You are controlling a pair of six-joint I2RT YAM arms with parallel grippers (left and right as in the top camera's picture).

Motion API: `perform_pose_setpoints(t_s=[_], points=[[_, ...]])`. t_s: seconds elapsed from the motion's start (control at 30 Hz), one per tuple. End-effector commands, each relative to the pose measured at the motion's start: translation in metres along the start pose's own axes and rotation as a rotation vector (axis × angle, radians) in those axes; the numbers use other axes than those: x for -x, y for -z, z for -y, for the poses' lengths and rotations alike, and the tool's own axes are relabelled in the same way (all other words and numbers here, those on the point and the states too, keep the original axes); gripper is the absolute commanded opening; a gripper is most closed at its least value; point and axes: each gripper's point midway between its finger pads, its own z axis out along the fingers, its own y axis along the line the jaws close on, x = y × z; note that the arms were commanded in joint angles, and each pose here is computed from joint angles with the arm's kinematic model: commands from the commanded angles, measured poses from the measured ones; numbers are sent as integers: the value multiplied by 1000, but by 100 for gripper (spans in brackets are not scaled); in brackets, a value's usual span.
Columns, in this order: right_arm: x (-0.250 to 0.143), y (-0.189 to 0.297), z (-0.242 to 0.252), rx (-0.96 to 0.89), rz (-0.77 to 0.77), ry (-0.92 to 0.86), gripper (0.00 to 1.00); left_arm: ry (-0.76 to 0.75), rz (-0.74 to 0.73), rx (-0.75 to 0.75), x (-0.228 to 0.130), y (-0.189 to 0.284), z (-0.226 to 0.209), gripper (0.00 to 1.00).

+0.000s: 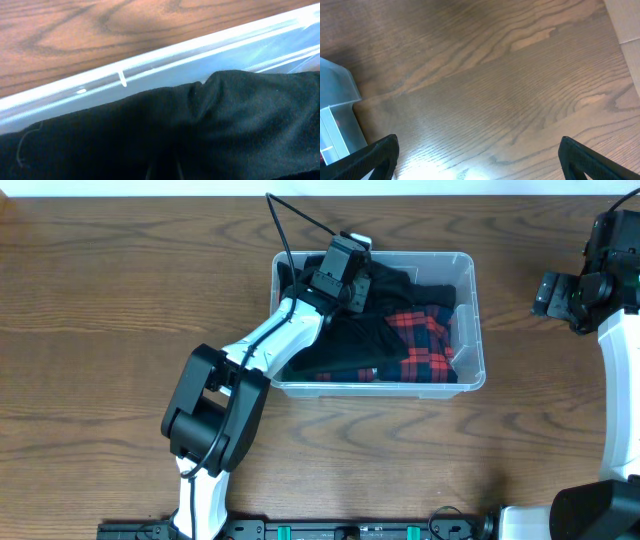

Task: Pack container
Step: 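Tuck the black shirt's edges into the bin with the left gripper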

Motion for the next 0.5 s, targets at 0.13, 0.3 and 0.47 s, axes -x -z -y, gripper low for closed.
perform_pose_setpoints(t_s=[0.13,0.3,0.47], points=[[0,2,5,-13,5,-7,99,-42,-108,36,-42,-17,-13,13],[0,2,5,-13,5,-7,99,-46,49,15,21,38,-5,14],[0,2,5,-13,5,-7,99,-38,232,-9,82,123,3,21]])
